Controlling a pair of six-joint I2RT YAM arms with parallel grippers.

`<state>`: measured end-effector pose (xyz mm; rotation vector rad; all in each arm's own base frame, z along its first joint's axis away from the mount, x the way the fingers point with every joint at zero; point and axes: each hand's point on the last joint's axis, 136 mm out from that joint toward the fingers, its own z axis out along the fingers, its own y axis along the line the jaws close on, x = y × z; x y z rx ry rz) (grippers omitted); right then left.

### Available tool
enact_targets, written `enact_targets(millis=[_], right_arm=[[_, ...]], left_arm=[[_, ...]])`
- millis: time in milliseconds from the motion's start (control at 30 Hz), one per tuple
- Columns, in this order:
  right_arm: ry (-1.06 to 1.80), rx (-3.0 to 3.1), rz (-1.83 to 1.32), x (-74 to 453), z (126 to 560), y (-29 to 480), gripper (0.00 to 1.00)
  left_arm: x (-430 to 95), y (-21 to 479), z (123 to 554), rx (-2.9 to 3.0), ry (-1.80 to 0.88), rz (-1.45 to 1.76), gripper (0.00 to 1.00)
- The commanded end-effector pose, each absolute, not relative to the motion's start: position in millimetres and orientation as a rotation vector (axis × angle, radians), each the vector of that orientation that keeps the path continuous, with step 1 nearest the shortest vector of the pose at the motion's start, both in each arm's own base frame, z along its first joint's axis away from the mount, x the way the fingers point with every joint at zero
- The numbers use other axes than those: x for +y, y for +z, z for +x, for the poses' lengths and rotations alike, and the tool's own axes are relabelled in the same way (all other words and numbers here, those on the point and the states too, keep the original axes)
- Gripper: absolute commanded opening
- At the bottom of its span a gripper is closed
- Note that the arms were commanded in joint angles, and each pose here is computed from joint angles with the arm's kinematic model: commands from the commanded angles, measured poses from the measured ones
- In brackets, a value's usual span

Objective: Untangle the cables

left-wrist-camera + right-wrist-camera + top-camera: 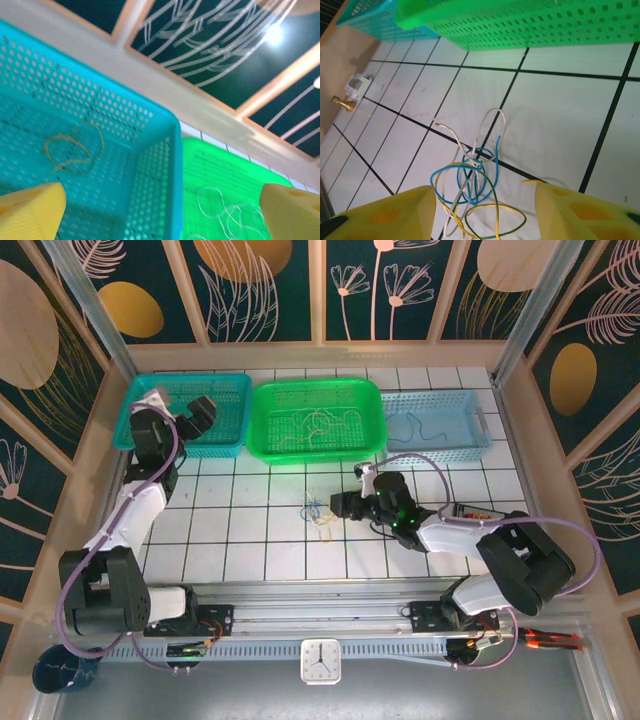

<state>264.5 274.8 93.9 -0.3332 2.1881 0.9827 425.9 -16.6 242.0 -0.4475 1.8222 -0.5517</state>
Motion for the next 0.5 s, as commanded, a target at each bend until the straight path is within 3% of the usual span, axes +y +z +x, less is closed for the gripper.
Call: enact_targets(millis=[0,267,467], right_arm=[[1.011,2.178,-0.347,284,267,98,0.54],[0.997,2.181,-0.335,289,277,97,0.52],[0.942,2.192,-0.291,281,287,96,0.52]], left_arm=[[-57,259,411,1.788,-0.705,-0.373,0.99],[-157,205,363,1.965,-0.88,-0.245,0.96],[-218,153,324,2.152,-0.87,-0.124,0.82]])
